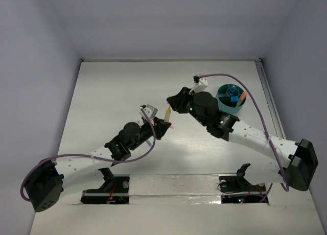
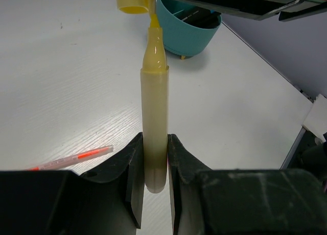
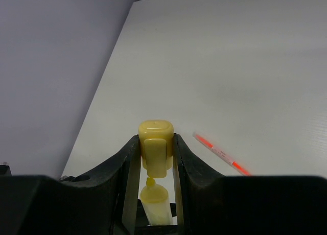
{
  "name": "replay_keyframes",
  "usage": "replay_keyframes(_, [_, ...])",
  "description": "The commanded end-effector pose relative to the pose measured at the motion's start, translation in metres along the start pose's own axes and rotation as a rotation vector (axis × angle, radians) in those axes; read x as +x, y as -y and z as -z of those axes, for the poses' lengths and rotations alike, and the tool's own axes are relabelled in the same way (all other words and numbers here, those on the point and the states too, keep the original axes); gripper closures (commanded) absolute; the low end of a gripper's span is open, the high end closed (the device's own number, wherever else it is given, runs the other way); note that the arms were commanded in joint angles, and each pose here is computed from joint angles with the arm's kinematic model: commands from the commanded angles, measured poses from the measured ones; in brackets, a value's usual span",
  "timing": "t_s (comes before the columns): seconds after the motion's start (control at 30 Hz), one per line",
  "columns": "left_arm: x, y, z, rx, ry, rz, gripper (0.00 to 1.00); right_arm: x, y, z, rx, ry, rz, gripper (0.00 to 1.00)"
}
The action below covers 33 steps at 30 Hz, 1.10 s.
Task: Sort the stationery into containers
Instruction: Close the pen cap on the pen.
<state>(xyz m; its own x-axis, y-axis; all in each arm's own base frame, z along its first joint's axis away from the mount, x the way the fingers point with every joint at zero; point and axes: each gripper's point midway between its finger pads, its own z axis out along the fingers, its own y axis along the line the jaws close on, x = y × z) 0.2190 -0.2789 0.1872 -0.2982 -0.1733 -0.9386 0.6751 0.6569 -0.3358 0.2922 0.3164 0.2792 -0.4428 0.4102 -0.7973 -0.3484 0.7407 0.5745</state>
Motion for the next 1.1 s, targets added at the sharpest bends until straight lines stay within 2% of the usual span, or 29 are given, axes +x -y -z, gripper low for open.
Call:
replay_keyframes(0.0, [-0.011,-0.003,0.001,-0.016,0.043,-0.008,1.0,-0.023,-0.016,0.011,-0.039,0.058,-0.009,0.97])
replay_keyframes(0.37, [-0.008,-0.005,0.0,-0.026,0.035,-0.009,1.0,-0.029,-0.014,0.019,-0.035,0.076,-0.002,0.97])
replay_keyframes(1.07, [-0.01,-0.004,0.001,-0.025,0.043,-0.01,1.0,-0.001,-0.02,0.003,-0.05,0.007,0.021,0.97])
